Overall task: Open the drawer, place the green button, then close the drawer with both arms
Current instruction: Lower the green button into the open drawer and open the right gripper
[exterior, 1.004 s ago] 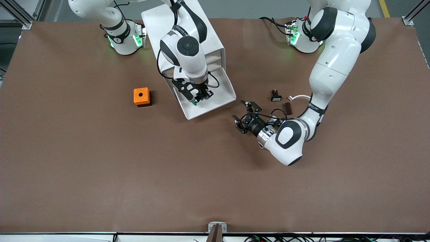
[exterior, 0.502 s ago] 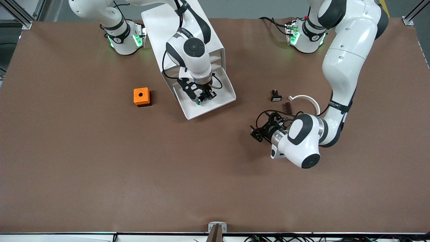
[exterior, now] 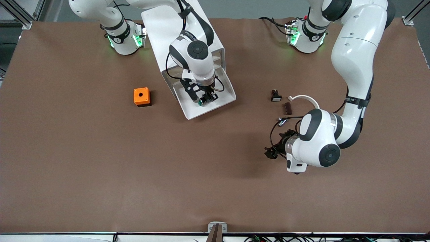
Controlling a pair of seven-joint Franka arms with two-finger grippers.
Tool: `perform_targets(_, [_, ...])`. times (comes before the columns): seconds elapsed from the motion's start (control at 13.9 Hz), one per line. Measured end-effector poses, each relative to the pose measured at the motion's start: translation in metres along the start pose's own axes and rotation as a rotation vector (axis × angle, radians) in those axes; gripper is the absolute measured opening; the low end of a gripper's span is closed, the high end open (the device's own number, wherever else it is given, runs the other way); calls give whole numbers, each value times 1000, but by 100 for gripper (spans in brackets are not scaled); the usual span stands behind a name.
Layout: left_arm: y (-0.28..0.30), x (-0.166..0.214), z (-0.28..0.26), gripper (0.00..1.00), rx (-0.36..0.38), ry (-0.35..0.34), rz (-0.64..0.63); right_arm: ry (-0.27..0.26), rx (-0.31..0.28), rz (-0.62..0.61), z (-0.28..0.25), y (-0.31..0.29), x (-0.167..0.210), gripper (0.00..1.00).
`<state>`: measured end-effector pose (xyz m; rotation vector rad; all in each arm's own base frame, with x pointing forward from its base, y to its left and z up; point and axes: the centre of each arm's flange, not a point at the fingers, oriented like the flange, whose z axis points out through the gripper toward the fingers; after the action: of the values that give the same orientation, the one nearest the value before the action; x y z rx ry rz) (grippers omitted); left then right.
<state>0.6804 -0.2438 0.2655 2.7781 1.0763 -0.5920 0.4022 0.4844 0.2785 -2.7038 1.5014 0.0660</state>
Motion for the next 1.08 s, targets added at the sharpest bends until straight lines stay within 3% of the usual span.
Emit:
perform_targets(0.14, [1,2,-3,100,-10,7,0,2,-2,10,3,-2,1,42])
perform_targets(0.22, [1,2,-4,100,-13,9,1,3,0,12,3,-3,1,48])
perform_targets(0.57, [-1,10,-8,100,-29,28,-4,-3,26,12,-21,-26,4,96])
perform_targets(0.79, [1,11,-10,100,-46,40,7,7,-44,-64,-57,-47,35,100])
perform_targets(1.08, [6,10,-14,100,-80,63,12,-13,-153,-254,-108,-65,115,100])
